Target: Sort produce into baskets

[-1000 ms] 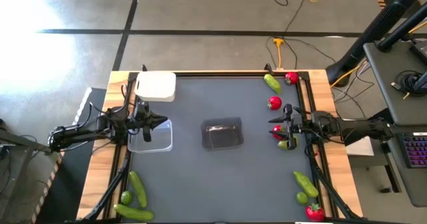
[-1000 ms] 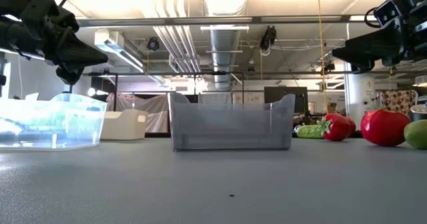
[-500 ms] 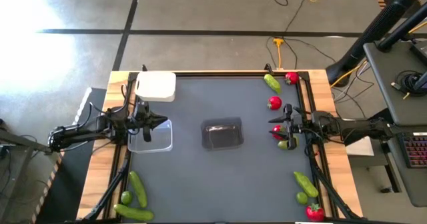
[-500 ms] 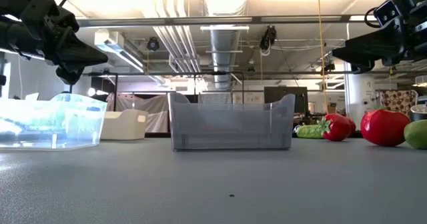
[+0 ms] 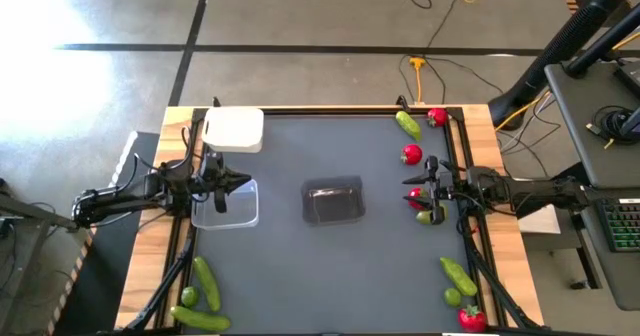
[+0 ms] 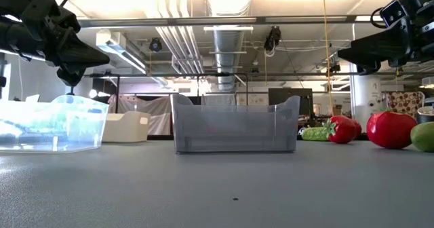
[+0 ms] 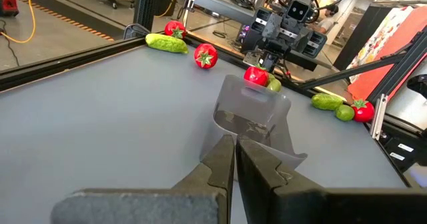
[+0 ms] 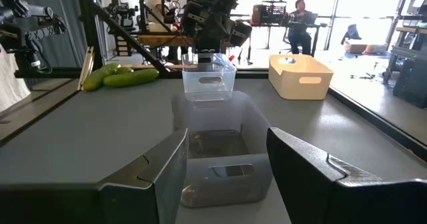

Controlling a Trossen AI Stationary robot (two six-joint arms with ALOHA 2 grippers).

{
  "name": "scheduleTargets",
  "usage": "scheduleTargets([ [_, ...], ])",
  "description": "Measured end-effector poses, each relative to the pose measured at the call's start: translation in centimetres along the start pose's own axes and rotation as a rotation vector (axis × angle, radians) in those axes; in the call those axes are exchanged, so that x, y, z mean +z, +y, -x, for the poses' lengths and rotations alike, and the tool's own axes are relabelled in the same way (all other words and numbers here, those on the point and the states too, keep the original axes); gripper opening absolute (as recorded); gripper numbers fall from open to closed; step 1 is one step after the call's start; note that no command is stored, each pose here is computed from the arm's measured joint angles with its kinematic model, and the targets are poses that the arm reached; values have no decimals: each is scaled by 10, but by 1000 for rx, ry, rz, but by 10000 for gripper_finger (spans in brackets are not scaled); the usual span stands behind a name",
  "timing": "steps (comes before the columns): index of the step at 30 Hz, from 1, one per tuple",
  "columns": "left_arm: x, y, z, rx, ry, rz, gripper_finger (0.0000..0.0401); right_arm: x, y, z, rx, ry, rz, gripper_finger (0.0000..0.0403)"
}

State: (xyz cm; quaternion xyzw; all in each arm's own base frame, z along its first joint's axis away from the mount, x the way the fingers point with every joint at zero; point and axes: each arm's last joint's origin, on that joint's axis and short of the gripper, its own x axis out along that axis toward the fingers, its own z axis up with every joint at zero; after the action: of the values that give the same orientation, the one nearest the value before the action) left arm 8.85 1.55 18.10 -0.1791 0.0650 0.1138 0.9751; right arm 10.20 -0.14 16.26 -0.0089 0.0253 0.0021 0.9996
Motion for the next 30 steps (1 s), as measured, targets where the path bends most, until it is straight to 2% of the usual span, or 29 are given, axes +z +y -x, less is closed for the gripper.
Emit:
scheduleTargets([
  [22,0,0,0,1,-4,1,2,0,0,0,0,0,0,196],
  [24,4,-1,-2,-16,-74,162,2,0,0,0,0,1,0,196],
  [25,5,-2,-3,-36,-125,206,2,0,0,0,-1,0,0,196],
  [28,4,-3,-9,-158,-272,218,2,0,0,0,0,0,0,196],
  [30,8,-6,-10,-225,-299,208,2,0,0,0,0,0,0,196],
])
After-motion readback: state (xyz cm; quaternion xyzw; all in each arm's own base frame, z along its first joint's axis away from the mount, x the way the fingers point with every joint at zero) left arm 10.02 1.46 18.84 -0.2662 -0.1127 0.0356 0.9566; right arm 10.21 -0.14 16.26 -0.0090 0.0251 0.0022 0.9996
